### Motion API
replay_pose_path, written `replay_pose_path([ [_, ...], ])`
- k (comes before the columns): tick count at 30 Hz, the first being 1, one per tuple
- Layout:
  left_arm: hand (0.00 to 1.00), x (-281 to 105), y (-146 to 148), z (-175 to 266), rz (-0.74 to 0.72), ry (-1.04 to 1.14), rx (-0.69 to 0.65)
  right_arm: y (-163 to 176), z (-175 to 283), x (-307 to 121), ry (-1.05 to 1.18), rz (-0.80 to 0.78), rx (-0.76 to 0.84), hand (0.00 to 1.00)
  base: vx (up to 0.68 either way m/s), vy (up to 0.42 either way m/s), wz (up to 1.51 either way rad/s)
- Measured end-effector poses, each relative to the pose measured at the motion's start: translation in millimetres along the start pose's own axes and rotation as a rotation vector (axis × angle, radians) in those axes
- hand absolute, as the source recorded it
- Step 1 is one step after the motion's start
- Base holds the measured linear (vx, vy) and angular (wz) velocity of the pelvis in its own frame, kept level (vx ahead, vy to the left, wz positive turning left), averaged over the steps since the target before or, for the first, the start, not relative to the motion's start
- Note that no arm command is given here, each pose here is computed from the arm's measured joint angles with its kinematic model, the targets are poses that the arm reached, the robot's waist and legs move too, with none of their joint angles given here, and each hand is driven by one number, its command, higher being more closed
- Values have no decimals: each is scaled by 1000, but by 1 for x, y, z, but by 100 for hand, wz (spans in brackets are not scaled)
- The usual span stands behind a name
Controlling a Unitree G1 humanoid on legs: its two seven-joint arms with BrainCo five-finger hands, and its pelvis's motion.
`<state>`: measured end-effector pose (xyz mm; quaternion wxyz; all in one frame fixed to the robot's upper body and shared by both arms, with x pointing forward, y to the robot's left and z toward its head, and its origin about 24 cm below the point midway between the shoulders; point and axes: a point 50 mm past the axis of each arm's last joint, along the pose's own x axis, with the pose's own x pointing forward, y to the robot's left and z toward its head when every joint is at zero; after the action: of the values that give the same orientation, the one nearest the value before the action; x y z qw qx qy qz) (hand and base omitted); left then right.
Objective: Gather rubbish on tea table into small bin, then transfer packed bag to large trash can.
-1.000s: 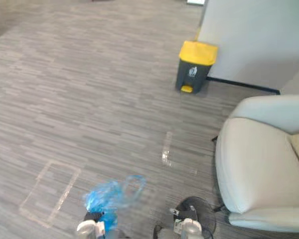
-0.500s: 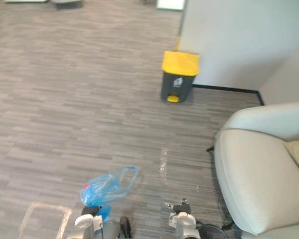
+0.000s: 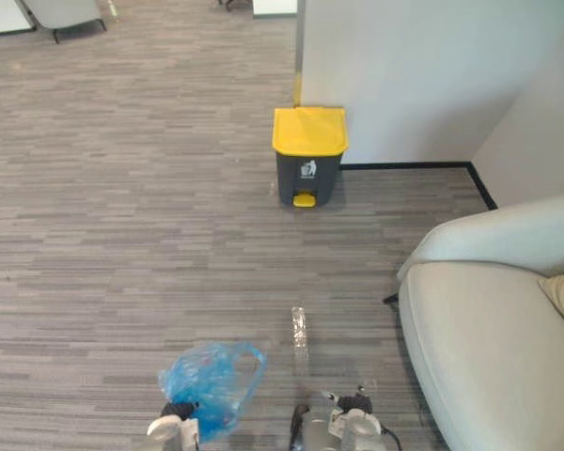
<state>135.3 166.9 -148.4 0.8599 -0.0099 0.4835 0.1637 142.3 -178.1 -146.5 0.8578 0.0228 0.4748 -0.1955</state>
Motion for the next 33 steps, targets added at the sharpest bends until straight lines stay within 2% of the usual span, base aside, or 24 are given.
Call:
replay_pose_path([
  [5,100,-1,3,15,12,-72,-25,10,1,-2,4,25,-8,0,420,187,-62],
  [10,100,0,4,14,20,-60,-26,7,-14,-4,49,20,-14,0,383,310,-12],
  [17,100,0,7,3,31,-20,-23,5,-7,-3,14,16,-15,0,362,225,-36],
  [27,100,0,-3,-2,12,17,-23,-3,11,2,-33,-15,30,0,438,-73,23],
  [33,100,0,-2,0,-4,-2,-10,-2,1,1,-1,-5,-5,0,389,-179,13],
])
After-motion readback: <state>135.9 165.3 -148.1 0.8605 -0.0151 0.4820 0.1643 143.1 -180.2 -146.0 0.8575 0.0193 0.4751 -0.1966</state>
